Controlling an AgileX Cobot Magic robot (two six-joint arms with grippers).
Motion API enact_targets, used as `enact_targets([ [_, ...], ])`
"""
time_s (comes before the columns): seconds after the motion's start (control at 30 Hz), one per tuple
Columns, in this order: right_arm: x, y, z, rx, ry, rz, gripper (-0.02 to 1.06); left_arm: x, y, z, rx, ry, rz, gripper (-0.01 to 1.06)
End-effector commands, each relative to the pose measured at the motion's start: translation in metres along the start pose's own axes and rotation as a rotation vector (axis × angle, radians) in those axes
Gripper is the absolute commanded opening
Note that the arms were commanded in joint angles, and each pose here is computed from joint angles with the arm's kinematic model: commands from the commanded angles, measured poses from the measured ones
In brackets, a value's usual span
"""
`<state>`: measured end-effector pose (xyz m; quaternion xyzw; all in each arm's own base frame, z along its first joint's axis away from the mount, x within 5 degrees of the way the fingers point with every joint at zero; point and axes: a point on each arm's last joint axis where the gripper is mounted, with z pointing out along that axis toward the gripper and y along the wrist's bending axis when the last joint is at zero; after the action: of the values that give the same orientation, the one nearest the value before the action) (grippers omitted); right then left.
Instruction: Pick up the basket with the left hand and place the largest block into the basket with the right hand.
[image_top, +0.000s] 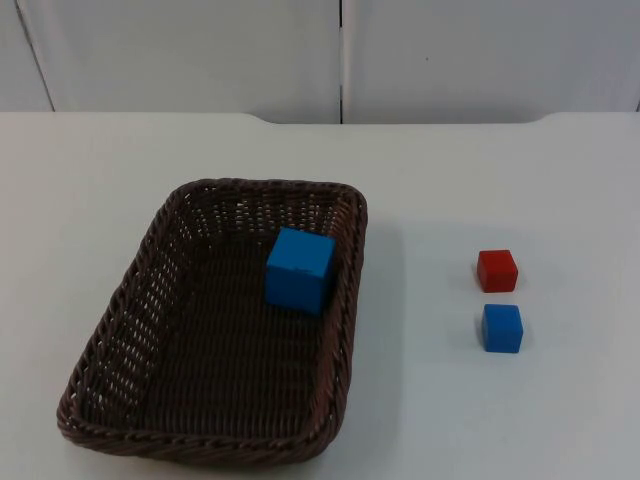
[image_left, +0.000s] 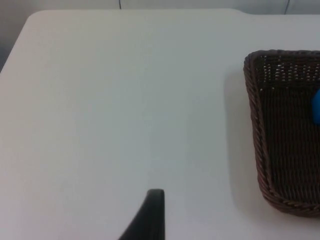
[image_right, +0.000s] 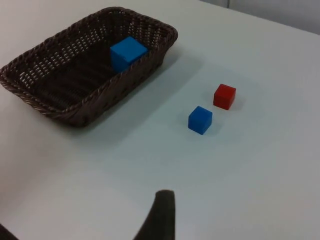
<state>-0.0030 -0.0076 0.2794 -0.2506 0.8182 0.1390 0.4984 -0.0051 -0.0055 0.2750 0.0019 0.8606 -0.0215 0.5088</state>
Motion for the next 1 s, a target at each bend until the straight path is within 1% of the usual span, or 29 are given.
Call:
enact_targets([
  [0.0,-0.0002,0.0007,-0.0008,-0.009,-0.006,-0.010,0.77,0.0002,0.0002,0.0006,-0.002,-0.011,-0.003,0.90],
  [0.2,-0.0002,0.0007,-0.0008,-0.009,-0.006,-0.010,0.77,0.0002,0.0000,0.0006,0.000,-0.011,-0.004,0.90],
  [0.3,-0.0002,0.0007,-0.0008,-0.009,-0.006,-0.009,0.80,0.0002,-0.0001,0.0006,0.002,-0.011,-0.005,0.91],
  [0.37,-0.0002,0.0007,-0.0008,-0.009,-0.006,-0.009,0.90,0.0002,-0.0004,0.0006,0.005,-0.011,-0.007,0.97],
  [0.4,-0.0002,0.0007,-0.0008,-0.009,-0.006,-0.009,0.99,0.0002,-0.0004,0.0006,0.005,-0.011,-0.007,1.04],
  [0.43,-0.0002,0.0007,-0.0008,-0.009,-0.006,-0.009,1.05,0.0002,-0.0004,0.0006,0.005,-0.011,-0.007,1.05],
  [0.97,-0.0004,0.0007,-0.0008,-0.009,-0.008,-0.007,1.05,0.0002,-0.0004,0.0006,0.005,-0.011,-0.007,1.05],
])
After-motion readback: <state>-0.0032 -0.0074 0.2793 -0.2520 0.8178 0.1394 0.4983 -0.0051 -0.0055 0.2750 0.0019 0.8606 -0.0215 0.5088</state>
